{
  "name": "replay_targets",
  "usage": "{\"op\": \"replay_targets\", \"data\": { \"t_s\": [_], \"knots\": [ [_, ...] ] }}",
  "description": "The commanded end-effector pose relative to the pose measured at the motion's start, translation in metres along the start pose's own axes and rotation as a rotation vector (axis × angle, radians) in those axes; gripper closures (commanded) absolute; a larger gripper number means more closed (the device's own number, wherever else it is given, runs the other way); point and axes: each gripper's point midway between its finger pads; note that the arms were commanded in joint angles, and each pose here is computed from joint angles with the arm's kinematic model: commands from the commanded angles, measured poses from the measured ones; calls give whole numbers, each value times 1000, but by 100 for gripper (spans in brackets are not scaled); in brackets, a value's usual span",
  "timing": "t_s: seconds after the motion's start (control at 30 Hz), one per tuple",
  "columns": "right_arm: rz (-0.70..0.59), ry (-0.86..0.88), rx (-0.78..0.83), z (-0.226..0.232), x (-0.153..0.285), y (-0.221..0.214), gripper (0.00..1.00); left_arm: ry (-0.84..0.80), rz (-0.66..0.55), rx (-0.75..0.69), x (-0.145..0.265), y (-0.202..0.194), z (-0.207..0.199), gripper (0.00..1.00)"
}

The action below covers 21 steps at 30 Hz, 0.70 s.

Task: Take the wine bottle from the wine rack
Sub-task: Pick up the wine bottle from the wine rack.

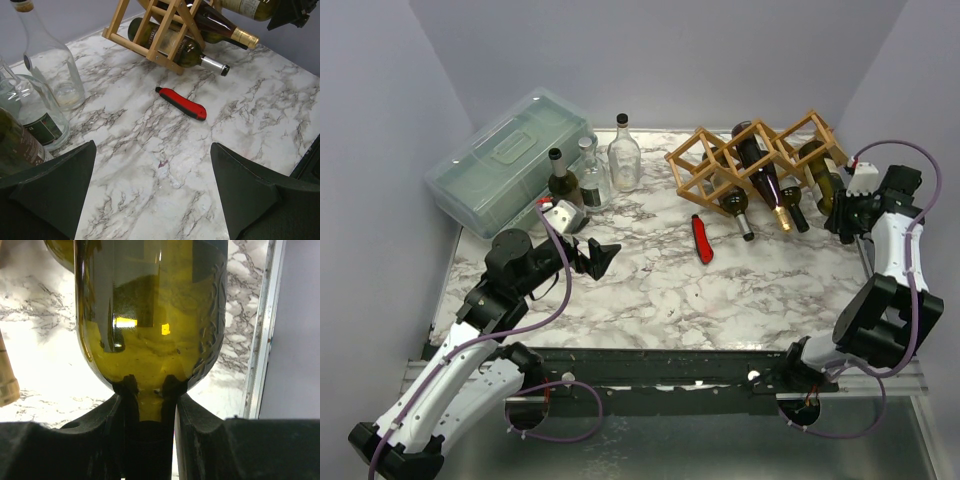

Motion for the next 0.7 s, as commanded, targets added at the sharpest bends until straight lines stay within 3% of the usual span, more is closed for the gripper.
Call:
{"op": "replay_targets", "data": {
  "t_s": [0.0,0.67],
  "knots": [
    [-127,-49,71,-4,26,28,100,5,-13,-17,1,0,2,1],
    [-117,-127,59,20,67,1,100,10,-35,-25,6,5,2,1]
  ]
}}
Point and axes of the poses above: each gripper's point midway between its finger pads, its own x axis back along the fingers, its own z axis along the line the jaws close on, y = z × x, and after that the axes turned 13 degrees about x, right-handed
